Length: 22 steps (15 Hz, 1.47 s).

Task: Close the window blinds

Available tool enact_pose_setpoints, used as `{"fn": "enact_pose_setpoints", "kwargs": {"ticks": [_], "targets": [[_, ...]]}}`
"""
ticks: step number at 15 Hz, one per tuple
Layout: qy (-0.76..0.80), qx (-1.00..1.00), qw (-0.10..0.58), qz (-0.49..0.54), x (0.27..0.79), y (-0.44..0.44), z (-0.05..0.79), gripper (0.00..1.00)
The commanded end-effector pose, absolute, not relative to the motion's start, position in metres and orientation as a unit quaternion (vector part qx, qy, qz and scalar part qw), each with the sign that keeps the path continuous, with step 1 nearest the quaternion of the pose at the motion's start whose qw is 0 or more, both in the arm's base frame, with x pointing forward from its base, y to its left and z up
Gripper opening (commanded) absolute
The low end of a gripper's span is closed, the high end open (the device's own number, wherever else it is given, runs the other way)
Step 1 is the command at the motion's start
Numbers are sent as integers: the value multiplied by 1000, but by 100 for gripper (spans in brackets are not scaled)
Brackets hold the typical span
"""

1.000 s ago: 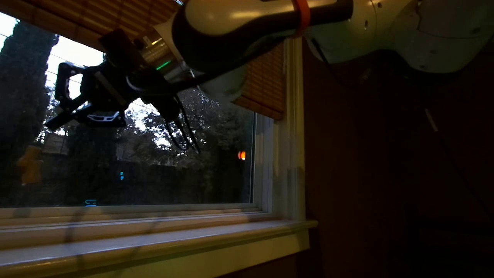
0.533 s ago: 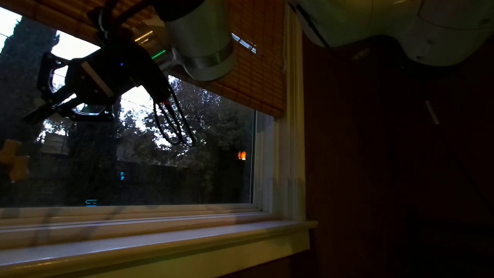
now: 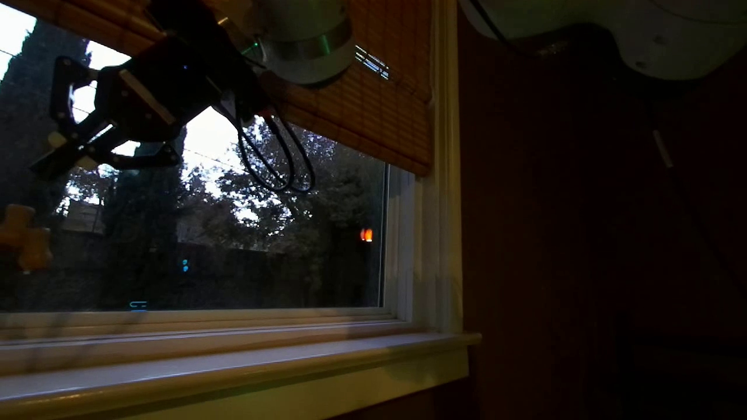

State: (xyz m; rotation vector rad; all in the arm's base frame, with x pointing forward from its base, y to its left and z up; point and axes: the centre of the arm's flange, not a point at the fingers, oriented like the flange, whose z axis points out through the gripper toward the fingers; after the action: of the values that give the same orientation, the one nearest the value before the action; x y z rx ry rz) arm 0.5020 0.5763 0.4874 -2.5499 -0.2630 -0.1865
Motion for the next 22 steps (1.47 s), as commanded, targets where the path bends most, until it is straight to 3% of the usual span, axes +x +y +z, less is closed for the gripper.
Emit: {"fn": "enact_pose_setpoints", "kwargs": {"ticks": [1,7,22], "targets": [[-102,-959,261,-45,470,585,501,2],[-109,-946,293,-87,429,578,571,2],[19,-903,340,-262,418,479,700,1]]}}
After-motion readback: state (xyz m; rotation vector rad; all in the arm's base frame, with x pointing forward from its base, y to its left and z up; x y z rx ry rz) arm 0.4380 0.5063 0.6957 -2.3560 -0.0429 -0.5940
